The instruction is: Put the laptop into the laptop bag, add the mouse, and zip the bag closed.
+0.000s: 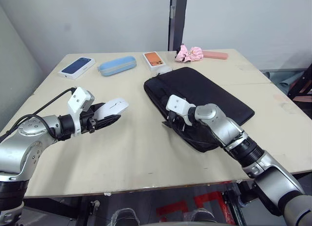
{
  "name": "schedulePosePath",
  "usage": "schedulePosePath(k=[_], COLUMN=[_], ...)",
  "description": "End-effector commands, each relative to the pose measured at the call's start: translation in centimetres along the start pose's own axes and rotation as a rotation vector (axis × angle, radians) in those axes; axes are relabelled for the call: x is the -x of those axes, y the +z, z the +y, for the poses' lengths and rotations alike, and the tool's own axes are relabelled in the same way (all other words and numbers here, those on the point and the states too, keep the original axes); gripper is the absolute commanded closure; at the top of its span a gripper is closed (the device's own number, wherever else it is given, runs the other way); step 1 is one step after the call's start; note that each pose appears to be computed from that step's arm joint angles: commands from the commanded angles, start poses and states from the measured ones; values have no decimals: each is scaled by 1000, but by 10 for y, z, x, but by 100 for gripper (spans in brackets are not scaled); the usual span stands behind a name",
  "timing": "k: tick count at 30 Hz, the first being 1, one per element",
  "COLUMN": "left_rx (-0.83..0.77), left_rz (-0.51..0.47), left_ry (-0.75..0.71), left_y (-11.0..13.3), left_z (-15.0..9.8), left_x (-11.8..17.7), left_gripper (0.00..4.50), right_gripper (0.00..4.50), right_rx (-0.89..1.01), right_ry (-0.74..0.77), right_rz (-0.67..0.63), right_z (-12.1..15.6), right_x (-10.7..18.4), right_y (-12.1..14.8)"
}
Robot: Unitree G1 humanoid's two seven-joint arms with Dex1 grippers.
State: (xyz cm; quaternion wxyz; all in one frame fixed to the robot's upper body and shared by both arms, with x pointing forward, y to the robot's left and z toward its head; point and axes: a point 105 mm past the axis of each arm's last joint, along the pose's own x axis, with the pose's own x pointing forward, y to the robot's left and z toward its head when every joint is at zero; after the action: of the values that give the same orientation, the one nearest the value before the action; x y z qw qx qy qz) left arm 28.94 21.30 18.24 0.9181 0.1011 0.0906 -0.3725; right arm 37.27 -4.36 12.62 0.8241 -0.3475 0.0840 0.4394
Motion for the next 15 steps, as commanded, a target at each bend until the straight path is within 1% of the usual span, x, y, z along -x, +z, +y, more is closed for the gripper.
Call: schedulePosePath(k=[1, 2, 4, 8, 12, 14, 15], left_rx=[-36, -36, -38, -37, -36, -30, -28], left_rz=[-36, -39, -42, -47, -51, -55, -57], left_ry=[-8, -9, -11, -12, -10, -8, -7], left_y=[11, 11, 11, 13, 14, 15, 15], left_z=[-5, -6, -7, -8, -7, -7, -7], left_x=[-1, -2, -3, -4, -5, -5, -5], left_gripper=[164, 164, 164, 164, 164, 164, 164], right_gripper=[0, 0, 0, 0, 106, 181, 209], right_rx=[8, -39, -71, -71, -73, -82, -91], right_ry=[-85, -86, -86, -102, -86, -76, -71], right_rz=[4, 11, 21, 33, 47, 61, 67], right_z=[-20, -20, -20, -23, -20, -15, -14], right_x=[2, -1, -4, -5, -6, -7, -7], right_y=[0, -4, -9, -14, -21, -27, -30])
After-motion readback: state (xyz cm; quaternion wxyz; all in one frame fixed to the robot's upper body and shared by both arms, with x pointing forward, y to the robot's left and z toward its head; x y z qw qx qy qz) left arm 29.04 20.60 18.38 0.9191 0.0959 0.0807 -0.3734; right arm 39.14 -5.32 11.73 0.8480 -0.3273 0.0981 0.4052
